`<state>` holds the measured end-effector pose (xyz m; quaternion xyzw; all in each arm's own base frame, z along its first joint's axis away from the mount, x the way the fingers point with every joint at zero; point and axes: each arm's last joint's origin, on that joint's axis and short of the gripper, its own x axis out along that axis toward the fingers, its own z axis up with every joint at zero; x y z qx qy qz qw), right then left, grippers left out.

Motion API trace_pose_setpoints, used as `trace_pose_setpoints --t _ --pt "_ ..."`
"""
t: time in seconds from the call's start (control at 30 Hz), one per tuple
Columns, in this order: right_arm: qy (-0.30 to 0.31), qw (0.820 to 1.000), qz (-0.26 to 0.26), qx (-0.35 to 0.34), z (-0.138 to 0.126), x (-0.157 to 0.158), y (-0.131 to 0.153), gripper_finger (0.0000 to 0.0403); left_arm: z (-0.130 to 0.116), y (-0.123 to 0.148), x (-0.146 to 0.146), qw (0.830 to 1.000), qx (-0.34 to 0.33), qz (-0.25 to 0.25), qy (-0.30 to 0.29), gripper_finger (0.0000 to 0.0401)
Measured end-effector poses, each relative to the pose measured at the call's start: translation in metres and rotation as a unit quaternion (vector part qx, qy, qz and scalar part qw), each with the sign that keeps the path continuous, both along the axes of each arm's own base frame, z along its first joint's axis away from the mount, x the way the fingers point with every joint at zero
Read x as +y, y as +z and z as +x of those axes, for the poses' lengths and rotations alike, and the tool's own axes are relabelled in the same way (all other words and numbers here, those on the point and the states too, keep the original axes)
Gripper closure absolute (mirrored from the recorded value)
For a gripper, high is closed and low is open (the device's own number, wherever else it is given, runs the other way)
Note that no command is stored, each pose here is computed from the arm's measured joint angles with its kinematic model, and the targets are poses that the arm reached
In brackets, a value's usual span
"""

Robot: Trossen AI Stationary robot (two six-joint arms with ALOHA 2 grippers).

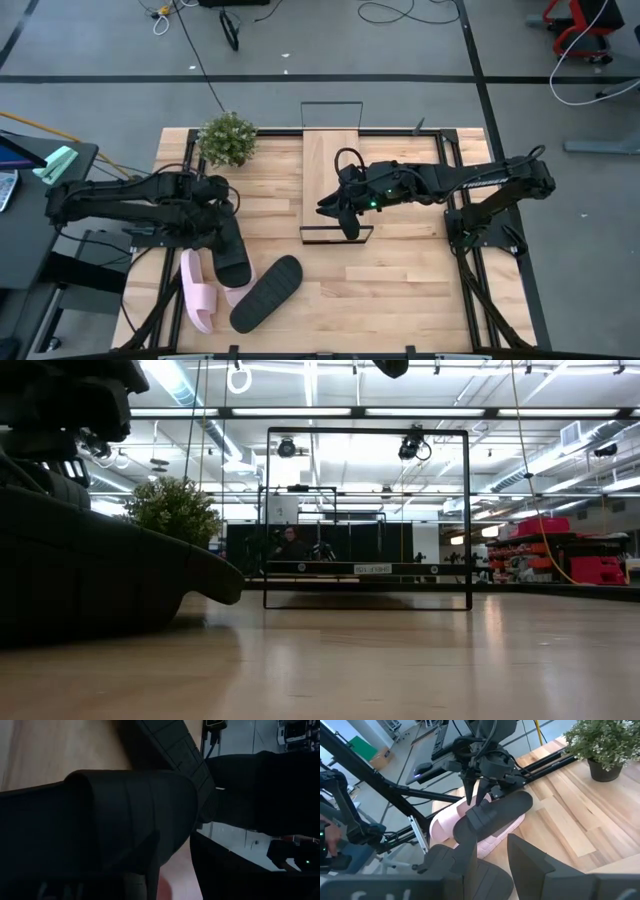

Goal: Pick and place slides into the shelf
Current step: Put the left black slipper on the shelf

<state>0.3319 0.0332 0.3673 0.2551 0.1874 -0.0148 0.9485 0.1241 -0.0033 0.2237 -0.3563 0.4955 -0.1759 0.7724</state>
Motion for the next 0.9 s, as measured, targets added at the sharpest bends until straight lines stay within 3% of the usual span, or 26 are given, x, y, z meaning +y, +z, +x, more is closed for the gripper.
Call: trace_pose_setpoints --t 0.53,0.9 --pt "0.0 1.0 0.0 0.0 0.0 0.0 0.0 0.0289 -0.003 -0.002 0.002 0.999 -0.009 0.026 -0.018 0.0287" --pt "-0.006 1.0 0.003 0.0 0.0 -0.003 0.0 0.0289 -0.01 -0.003 0.022 0.998 0.001 0.049 0.043 0.0259"
